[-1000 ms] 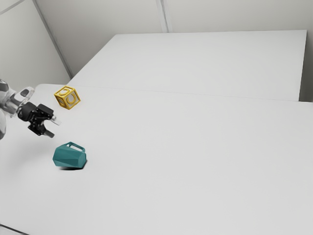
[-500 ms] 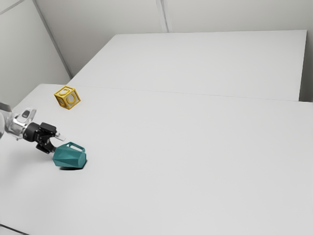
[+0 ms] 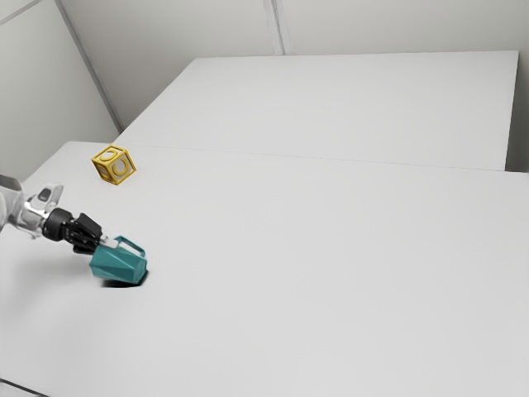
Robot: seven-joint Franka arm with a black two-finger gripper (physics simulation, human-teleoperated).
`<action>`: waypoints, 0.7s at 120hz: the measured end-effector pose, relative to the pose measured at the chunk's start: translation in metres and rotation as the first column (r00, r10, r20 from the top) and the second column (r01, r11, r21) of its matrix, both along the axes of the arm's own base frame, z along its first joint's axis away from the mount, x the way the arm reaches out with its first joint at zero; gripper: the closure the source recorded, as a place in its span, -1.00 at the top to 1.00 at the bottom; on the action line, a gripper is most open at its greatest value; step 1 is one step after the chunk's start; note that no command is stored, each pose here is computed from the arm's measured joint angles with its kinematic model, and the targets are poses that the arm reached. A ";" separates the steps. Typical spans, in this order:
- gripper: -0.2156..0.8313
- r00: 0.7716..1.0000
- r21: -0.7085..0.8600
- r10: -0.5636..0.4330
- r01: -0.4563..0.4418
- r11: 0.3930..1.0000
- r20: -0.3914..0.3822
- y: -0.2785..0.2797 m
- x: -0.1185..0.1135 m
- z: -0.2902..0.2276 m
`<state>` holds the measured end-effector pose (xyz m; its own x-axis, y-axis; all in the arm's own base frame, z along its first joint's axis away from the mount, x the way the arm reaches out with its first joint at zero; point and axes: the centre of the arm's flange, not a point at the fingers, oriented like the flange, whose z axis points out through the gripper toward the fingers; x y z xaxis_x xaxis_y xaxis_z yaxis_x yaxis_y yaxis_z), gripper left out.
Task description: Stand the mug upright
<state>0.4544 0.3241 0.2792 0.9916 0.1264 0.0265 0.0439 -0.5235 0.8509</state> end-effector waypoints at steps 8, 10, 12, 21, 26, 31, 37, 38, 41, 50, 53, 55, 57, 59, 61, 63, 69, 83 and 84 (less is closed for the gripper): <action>-0.70 1.000 -0.001 -0.009 0.009 1.000 0.013 -0.001 0.000 0.005; -0.72 1.000 -0.002 -0.011 0.011 1.000 0.016 -0.002 0.000 0.007; -0.74 1.000 -0.002 -0.013 0.013 1.000 0.020 -0.003 0.001 0.009; -0.80 0.999 -0.003 -0.024 0.024 1.000 0.035 -0.005 0.002 0.016; -0.83 0.999 -0.005 -0.032 0.032 0.999 0.040 -0.007 0.003 0.019; -0.85 0.998 -0.006 -0.040 0.040 0.999 0.047 -0.010 0.004 0.022; -0.86 0.997 -0.003 -0.048 0.048 0.999 0.065 -0.013 0.005 0.032; -0.86 0.996 -0.002 -0.049 0.049 0.999 0.070 -0.014 0.005 0.035; -0.87 0.995 0.002 -0.053 0.053 0.999 0.083 -0.015 0.006 0.044; -0.88 0.988 0.034 -0.097 0.094 0.995 0.118 -0.030 0.012 0.076; -0.89 0.985 0.051 -0.120 0.114 0.992 0.124 -0.036 0.015 0.087; -0.89 0.983 0.064 -0.137 0.130 0.989 0.125 -0.041 0.017 0.094; -0.89 0.980 0.081 -0.157 0.147 0.986 0.124 -0.046 0.020 0.100; -0.89 0.977 0.098 -0.176 0.165 0.981 0.123 -0.052 0.023 0.106; -0.89 0.973 0.116 -0.198 0.184 0.976 0.120 -0.057 0.027 0.112; -0.90 0.969 0.134 -0.220 0.204 0.970 0.116 -0.063 0.032 0.117; -0.90 0.954 0.187 -0.282 0.261 0.947 0.099 -0.082 0.045 0.130; -0.91 0.915 0.327 -0.401 0.364 0.872 0.051 -0.127 0.069 0.157; -0.91 0.912 0.338 -0.408 0.370 0.865 0.047 -0.130 0.071 0.158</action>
